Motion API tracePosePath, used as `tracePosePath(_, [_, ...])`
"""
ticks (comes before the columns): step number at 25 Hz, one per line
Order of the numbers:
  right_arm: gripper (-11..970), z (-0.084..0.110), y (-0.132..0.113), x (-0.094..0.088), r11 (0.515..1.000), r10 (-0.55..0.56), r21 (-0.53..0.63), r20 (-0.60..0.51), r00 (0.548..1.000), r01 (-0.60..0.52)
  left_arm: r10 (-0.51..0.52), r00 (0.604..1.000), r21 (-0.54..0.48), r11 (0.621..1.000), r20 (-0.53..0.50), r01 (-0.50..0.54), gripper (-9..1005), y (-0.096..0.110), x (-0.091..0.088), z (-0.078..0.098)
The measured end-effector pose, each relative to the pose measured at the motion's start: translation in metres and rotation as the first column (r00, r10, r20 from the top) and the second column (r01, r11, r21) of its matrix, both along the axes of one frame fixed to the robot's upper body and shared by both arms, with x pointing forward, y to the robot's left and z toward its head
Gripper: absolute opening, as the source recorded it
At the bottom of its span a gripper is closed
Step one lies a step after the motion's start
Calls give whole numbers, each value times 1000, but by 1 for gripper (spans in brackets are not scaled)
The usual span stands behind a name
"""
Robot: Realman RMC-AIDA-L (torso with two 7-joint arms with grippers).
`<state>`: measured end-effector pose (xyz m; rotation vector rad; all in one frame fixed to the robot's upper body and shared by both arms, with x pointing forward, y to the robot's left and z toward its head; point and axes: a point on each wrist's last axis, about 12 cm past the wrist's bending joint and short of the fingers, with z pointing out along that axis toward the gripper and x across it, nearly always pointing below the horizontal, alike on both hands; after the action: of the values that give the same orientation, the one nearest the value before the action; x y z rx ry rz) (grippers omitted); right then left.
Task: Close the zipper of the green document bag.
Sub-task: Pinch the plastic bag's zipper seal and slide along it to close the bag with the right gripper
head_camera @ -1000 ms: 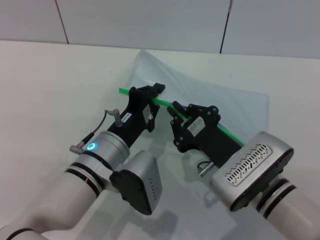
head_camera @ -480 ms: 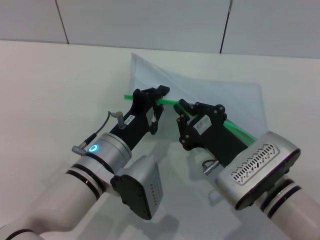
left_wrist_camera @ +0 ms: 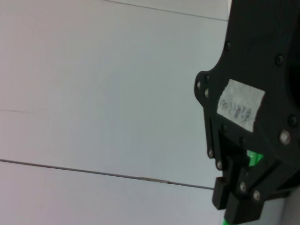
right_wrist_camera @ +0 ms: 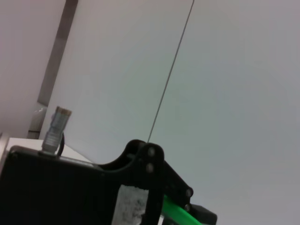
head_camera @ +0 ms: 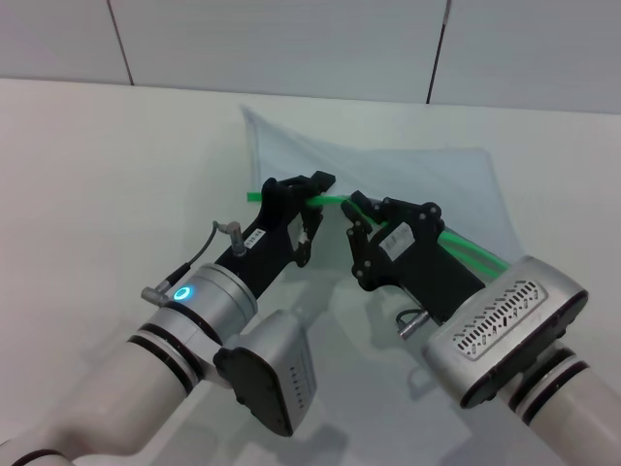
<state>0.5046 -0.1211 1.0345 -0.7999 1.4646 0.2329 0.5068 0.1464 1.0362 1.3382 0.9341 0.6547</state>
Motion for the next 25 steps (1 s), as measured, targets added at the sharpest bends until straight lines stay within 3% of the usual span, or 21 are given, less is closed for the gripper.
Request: tracePosePath(25, [77,-3,-5,-1,1000,-17,-7,-2,1000,17,-9,1000,-6,1000,-13,8,55,-1,-1,-1])
